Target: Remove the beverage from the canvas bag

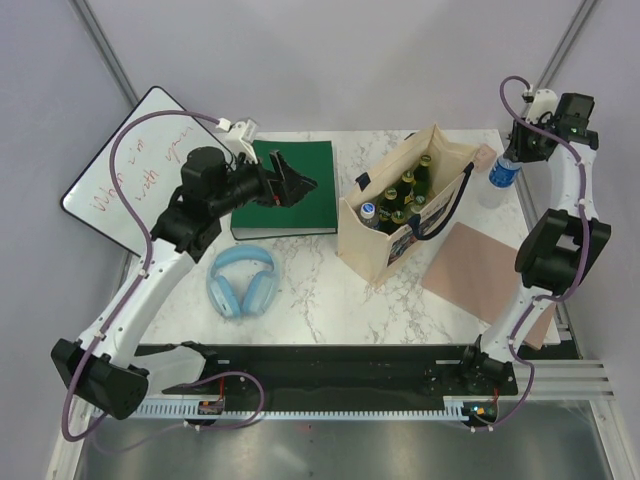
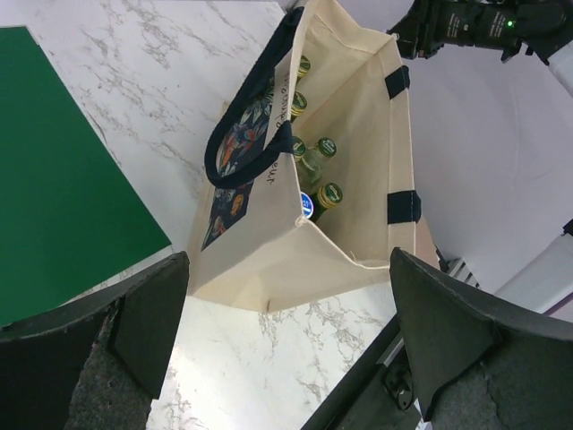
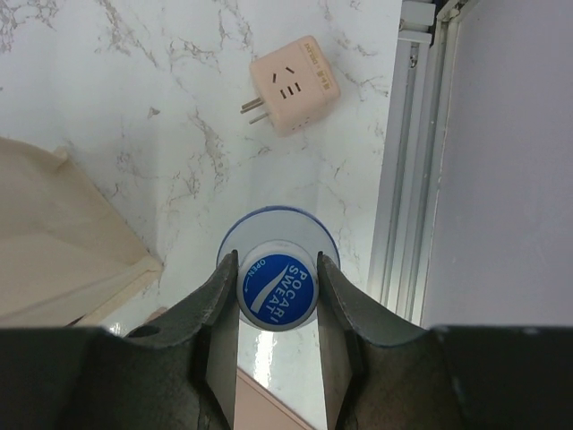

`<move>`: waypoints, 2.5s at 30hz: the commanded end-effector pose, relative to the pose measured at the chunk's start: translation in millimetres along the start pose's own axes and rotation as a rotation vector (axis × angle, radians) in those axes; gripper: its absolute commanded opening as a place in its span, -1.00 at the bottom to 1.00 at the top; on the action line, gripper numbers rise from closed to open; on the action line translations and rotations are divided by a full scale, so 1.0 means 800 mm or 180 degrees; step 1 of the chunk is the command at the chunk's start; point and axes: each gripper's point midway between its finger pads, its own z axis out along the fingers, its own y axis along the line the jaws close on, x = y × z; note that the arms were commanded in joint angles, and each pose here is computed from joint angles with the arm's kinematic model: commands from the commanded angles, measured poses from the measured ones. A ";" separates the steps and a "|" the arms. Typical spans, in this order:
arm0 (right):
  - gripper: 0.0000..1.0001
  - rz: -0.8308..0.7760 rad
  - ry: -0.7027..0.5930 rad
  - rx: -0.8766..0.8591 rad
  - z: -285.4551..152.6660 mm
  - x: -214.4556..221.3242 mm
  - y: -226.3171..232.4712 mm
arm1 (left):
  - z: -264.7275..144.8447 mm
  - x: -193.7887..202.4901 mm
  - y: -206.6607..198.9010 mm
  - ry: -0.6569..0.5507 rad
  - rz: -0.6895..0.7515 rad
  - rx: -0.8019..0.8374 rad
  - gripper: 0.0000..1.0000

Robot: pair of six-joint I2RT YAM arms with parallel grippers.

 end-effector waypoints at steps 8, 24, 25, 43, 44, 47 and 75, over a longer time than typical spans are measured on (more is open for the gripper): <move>0.71 -0.0351 -0.0577 0.0333 -0.055 -0.078 -0.018 | 0.017 -0.003 -0.047 0.0049 0.0392 -0.0112 0.98; 0.96 -0.0507 -0.1001 -0.0384 -0.185 -0.102 0.083 | 0.105 0.040 -0.130 0.0546 0.1205 0.0041 0.47; 0.96 -0.0482 -0.0989 -0.0488 -0.184 -0.096 0.092 | 0.111 0.043 -0.130 0.0601 0.1266 0.0023 0.42; 0.96 -0.0336 -0.0925 -0.0878 -0.197 -0.065 0.144 | 0.173 0.111 -0.070 0.1480 0.1278 -0.0893 0.09; 0.96 -0.0339 -0.0922 -0.0892 -0.196 -0.065 0.146 | 0.172 0.113 -0.066 0.1513 0.1283 -0.0946 0.09; 0.96 -0.0321 -0.0903 -0.0908 -0.195 -0.063 0.148 | 0.173 0.120 -0.054 0.1585 0.1299 -0.1103 0.11; 0.96 -0.0250 -0.0915 -0.0983 -0.198 -0.066 0.159 | 0.194 0.179 -0.012 0.2021 0.1319 -0.1369 -0.03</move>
